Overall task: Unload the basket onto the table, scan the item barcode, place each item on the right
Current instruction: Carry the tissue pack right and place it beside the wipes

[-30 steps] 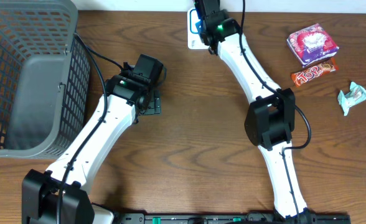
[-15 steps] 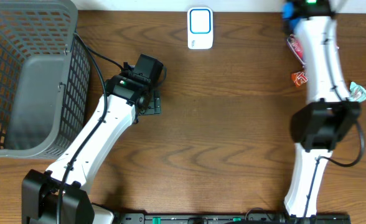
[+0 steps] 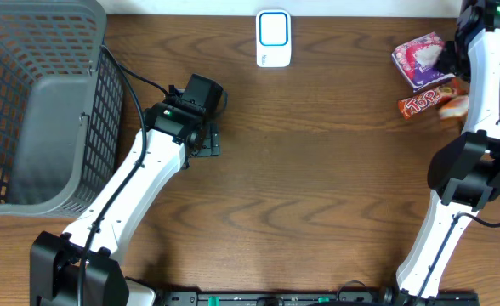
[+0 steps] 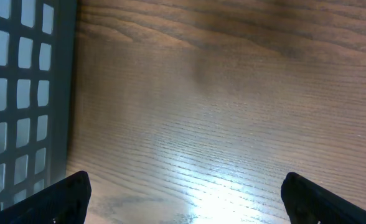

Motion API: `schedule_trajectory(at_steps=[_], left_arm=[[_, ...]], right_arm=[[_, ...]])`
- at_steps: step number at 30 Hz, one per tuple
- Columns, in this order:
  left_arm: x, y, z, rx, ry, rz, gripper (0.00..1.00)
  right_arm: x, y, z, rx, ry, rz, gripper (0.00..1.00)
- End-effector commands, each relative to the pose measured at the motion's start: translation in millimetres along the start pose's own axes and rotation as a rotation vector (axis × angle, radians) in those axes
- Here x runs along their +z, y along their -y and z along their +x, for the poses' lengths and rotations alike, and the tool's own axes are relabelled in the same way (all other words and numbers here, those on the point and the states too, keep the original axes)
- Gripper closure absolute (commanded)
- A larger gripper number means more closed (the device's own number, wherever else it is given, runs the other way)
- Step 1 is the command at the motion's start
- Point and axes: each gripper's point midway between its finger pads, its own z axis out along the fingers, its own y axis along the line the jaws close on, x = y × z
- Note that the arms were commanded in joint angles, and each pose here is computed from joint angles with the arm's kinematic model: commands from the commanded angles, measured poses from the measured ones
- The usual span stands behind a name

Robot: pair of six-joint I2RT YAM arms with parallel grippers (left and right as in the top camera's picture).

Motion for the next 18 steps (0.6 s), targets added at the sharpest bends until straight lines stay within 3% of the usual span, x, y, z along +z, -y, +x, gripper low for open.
schedule_trajectory(at_steps=[1, 8, 18], left_arm=[[-3.5, -3.2, -2.6, -0.015, 0.010, -0.007, 0.02], [-3.5, -3.1, -2.6, -0.015, 0.010, -0.006, 0.02], [-3.5, -3.2, -2.6, -0.015, 0.010, -0.007, 0.02]], right_arm=[[0.6, -13.1, 13.0, -0.017, -0.055, -0.058, 0.01], [-58.4, 4.4, 9.4, -0.024, 0.017, -0.108, 0.01], [-205.1, 46.2, 45.1, 0.037, 0.162, -0.328, 0.01]])
